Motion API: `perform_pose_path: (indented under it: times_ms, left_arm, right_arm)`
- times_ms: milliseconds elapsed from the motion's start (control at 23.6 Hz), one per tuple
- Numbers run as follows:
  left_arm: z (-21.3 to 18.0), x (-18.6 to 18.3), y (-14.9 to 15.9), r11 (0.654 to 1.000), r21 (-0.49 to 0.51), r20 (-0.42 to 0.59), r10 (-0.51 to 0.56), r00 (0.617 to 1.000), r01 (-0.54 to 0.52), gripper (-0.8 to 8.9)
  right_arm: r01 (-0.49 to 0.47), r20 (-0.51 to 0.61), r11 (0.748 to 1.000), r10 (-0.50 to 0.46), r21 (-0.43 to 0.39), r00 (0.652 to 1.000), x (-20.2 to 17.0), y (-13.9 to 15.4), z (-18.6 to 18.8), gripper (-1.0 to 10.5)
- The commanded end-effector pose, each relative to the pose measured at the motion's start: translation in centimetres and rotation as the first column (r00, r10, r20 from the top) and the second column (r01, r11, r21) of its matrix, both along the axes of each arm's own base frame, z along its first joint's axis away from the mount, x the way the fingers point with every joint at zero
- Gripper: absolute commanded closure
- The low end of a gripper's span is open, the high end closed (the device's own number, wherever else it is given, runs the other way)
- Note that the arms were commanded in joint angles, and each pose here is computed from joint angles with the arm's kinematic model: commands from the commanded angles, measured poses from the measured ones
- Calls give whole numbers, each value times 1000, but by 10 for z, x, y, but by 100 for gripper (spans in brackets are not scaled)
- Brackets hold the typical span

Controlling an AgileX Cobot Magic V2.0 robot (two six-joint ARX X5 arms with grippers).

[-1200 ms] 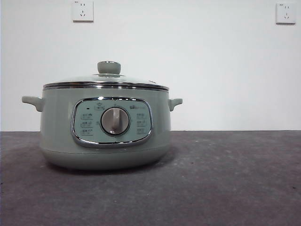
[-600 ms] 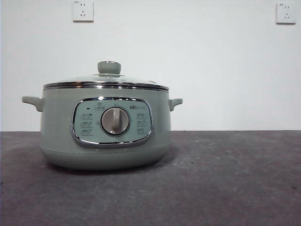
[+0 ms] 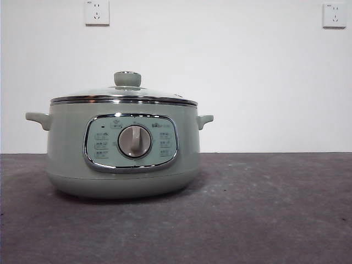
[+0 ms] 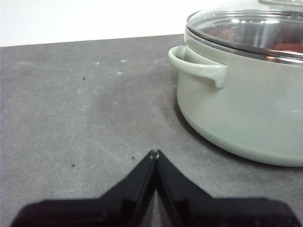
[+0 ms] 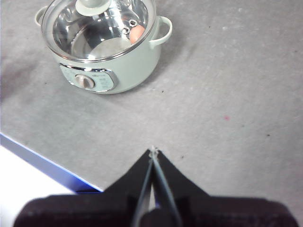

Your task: Pick up the egg,open the lid,put the egg in the pot,close the lid

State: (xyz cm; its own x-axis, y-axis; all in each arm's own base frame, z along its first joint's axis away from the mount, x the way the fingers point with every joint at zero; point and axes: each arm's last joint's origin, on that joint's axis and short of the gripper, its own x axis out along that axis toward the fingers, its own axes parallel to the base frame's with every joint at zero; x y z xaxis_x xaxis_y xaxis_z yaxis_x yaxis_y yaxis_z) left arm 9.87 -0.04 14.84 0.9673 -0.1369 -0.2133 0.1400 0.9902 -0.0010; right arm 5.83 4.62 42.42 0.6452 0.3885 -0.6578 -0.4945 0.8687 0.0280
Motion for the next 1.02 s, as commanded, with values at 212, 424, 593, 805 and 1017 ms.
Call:
perform_pose_path:
  times_ms: [212,424,593,805,1017]
  left_arm:
    - [-3,1,0,1000,-8,-13,3,1000,-3,817]
    - [-3,1,0,1000,-8,-13,3,1000,-3,817]
    - [-3,1,0,1000,-8,-13,3,1000,-3,817]
    - [-3,1,0,1000,-8,-13,3,1000,-3,817]
    - [-3,1,0,1000,-8,-13,3,1000,-3,817]
  right_arm:
    - [136,379,980,-182,145,907,0,-23,0,946]
    - [305,551,920,-392,247,737,9,-37,-81,946]
    - [340,586,898,-440,279,681,19,-41,-140,946]
    - [359,589,890,-455,281,667,28,-42,-200,946]
    - [373,553,888,-459,268,696,33,-42,-241,946]
